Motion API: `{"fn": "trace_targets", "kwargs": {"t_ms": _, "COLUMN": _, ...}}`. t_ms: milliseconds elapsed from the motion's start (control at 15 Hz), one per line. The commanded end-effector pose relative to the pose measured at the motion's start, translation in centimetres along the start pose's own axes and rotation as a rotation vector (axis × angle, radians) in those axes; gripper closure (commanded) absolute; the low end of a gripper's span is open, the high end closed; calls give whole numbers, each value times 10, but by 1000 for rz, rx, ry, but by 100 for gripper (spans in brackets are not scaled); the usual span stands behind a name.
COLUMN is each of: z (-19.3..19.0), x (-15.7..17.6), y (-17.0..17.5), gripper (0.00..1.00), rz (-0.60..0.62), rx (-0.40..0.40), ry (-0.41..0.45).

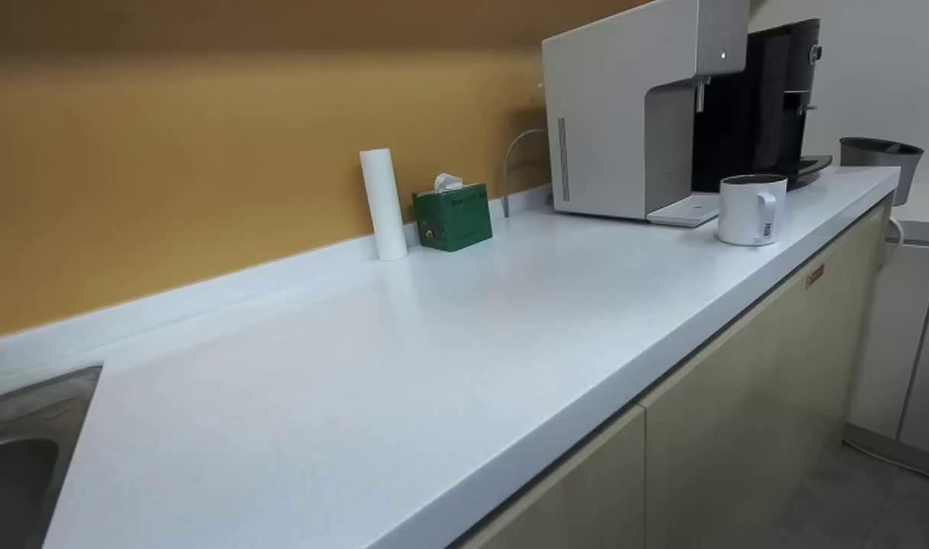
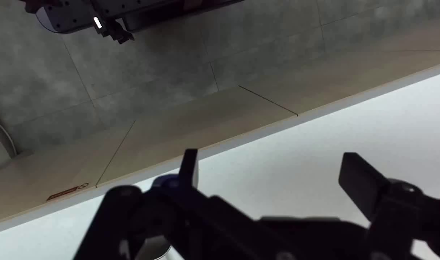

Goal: Put the white mug on the tray of the coffee maker, remove it and then put it on the counter

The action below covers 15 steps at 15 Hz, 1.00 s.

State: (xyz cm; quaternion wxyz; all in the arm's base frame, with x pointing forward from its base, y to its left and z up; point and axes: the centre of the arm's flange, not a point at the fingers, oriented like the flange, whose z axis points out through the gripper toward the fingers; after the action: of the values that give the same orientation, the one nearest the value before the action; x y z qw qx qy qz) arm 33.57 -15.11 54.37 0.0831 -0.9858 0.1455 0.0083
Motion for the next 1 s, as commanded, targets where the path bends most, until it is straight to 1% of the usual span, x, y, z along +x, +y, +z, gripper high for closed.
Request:
{"fn": "trace_targets", "kwargs": {"t_ms": 0, "z": 0, "x": 0, "y": 0, "gripper": 0, "rz": 0, "rx": 0, "ry": 2}}
{"fn": "trace_targets", "kwargs": {"t_ms": 733, "z": -1, "x": 0, "y": 0, "gripper": 0, "rz": 0, "rx": 0, "ry": 3}}
{"fn": "trace_targets", "kwargs": {"t_ms": 933, "z": 19, "x": 20, "y": -5, "gripper": 0, "rz": 6, "rx": -38, "ry": 69}}
